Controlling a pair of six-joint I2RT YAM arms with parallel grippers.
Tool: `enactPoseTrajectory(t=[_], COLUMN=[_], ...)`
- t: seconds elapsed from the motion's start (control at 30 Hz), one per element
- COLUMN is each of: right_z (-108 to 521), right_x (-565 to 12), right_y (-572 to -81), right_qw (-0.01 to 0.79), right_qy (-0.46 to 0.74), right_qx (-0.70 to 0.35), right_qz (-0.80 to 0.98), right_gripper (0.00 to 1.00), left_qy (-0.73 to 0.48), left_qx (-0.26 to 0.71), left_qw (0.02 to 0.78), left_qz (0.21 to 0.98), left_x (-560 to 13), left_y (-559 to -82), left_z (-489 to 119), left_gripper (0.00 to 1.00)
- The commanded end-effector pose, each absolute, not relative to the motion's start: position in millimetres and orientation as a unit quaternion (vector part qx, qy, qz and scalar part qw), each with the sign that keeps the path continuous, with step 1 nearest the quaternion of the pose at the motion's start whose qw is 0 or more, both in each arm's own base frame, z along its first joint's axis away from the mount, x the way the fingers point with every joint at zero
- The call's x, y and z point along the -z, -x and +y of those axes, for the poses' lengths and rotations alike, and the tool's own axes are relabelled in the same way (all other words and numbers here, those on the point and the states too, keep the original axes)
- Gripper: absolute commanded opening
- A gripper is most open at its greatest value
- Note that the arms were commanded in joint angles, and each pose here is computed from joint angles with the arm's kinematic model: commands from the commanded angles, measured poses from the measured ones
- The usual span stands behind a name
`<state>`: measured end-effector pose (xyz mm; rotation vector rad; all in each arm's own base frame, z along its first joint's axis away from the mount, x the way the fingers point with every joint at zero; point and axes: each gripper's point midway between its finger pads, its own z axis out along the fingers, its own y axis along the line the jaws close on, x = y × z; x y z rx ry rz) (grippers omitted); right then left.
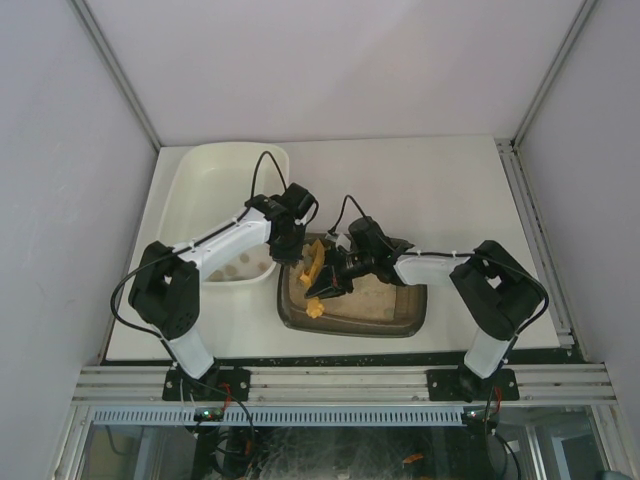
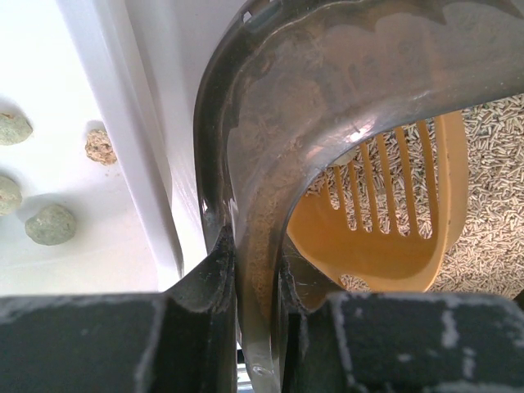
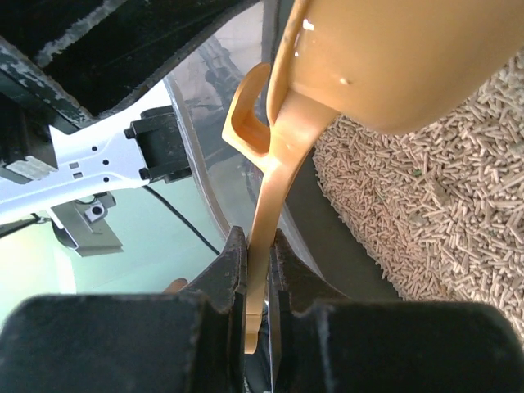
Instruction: Clean the litter box
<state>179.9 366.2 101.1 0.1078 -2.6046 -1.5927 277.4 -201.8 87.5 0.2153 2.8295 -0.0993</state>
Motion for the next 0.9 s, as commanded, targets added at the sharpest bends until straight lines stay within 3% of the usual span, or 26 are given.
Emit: enactPoseTrajectory(t=[0.0,0.87], right_z=[369,273], right_x=[-48,3], right_y=[-186,-135], right_qw=[-0.049,-0.02], right_qy=[-0.099,-0.186], right_qx=[0.486,0.317], right_qz=[-0.867,-0.93], right_gripper=[0.0,0.0], left_qy=[-0.078,-0.06], left_qx=[0.21,0.204], left_qw=[0.191,0.23], left_qz=[0.956,0.95], left_x=[-157,-183], left_y=[-275,-316], left_z=[-261,-237], left_gripper=[0.01,0.04])
